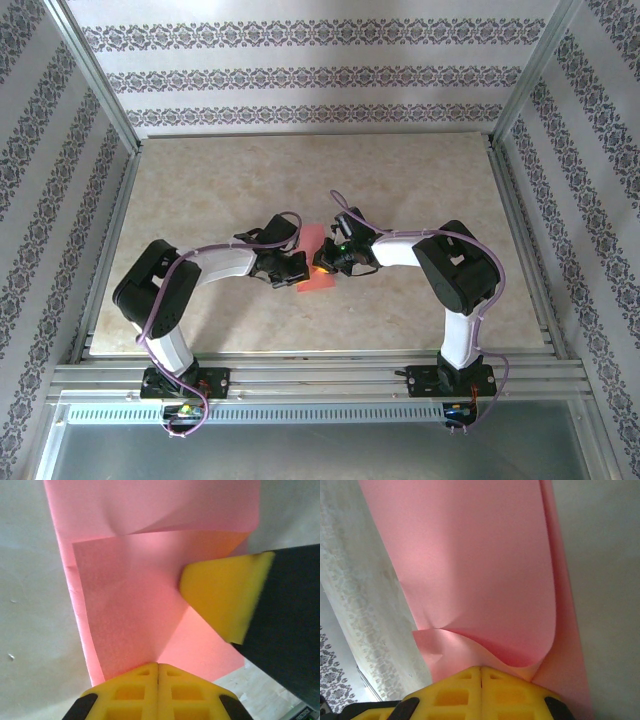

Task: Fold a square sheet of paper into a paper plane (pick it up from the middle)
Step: Fold the triangle a second time at the center of the table.

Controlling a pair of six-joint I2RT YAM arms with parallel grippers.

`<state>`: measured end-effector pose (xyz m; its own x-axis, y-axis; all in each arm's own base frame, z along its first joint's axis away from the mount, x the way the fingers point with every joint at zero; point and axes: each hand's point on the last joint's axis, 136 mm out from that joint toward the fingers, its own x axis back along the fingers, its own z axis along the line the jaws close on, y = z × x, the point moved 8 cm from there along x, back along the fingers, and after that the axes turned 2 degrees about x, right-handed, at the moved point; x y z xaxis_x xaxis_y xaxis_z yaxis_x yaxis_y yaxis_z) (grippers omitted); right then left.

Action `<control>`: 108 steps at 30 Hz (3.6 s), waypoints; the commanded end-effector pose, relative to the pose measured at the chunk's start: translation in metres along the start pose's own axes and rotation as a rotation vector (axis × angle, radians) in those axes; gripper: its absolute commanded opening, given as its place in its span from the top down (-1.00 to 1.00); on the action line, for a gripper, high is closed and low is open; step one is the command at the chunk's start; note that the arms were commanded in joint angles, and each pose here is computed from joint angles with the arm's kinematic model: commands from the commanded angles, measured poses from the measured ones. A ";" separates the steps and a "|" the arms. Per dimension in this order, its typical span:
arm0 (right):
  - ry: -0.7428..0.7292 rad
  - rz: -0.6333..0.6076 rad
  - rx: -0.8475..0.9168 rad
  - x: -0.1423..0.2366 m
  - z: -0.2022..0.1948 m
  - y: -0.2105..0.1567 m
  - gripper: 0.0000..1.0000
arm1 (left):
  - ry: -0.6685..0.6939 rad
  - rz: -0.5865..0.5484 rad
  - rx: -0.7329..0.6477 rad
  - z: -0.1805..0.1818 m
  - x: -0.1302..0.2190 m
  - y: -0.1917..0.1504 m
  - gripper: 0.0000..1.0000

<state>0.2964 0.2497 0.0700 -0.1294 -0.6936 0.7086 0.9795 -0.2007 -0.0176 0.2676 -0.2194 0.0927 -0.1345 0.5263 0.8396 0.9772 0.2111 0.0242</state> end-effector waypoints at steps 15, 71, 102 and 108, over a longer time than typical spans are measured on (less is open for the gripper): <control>-0.288 0.039 -0.136 -0.017 -0.058 -0.016 1.00 | 0.130 0.039 -0.024 0.024 -0.006 -0.017 1.00; -0.036 -0.074 0.142 0.020 0.010 0.012 1.00 | 0.222 0.043 -0.027 0.043 -0.014 -0.024 1.00; -0.088 -0.091 0.020 0.014 -0.024 0.030 1.00 | 0.292 0.085 -0.024 0.054 -0.014 -0.030 1.00; -0.128 -0.120 -0.016 0.020 -0.039 0.052 1.00 | 0.286 0.088 -0.031 0.052 -0.014 -0.030 1.00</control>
<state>0.3253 0.2220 0.0732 -0.1815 -0.6704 0.7195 0.9747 -0.2196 0.0412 0.2593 -0.2107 0.0861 -0.1411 0.4494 0.8821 0.9841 0.1609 0.0755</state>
